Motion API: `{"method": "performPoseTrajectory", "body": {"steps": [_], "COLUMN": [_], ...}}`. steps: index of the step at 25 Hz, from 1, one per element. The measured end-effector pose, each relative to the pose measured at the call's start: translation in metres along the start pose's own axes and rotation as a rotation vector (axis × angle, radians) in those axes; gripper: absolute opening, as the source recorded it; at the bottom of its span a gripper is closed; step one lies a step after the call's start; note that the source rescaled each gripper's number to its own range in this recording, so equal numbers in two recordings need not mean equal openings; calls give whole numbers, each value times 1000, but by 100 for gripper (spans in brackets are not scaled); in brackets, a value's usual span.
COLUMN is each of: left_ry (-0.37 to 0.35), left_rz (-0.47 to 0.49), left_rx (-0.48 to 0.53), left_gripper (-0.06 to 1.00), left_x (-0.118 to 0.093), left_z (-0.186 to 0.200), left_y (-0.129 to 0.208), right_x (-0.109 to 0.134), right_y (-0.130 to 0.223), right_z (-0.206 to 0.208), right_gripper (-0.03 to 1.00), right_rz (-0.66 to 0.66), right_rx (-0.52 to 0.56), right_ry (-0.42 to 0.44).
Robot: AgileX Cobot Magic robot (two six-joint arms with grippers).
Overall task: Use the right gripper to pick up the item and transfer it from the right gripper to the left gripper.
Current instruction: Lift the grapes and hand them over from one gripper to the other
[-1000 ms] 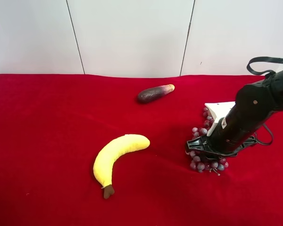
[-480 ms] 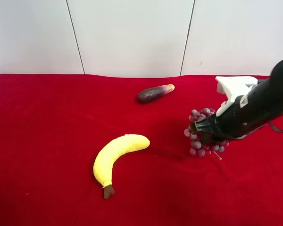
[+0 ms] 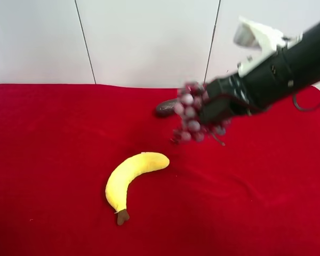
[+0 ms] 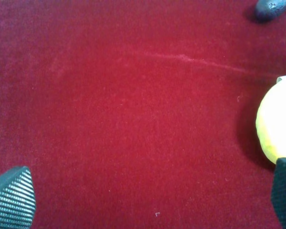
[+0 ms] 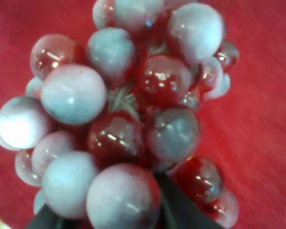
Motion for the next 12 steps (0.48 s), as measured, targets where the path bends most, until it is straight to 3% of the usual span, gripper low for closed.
{"method": "performPoseTrajectory", "body": {"steps": [7, 12], "left_ry": [0, 15], "left_rz": [0, 6], "left_rx": [0, -1], "left_gripper": [100, 100], "left_x": [0, -2], "left_z": [0, 0], "left_y": [0, -1], "right_x": [28, 41], "right_y": [-31, -30], "right_z": [26, 31], "right_gripper": [3, 3], "right_rz": [99, 170], "right_rx": [-76, -54], "right_ry": [-129, -224]}}
Point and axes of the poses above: a point on each arm's last joint axis where the gripper is mounted, z pointing back along that axis away from the gripper, x along the wrist's bending axis when the last joint is at zero, y = z × x, the point moved 2 cm from there along -z, pointing out along that axis toward the gripper, and after that the axes turned 2 degrees about -z, right-handed, at the moved point
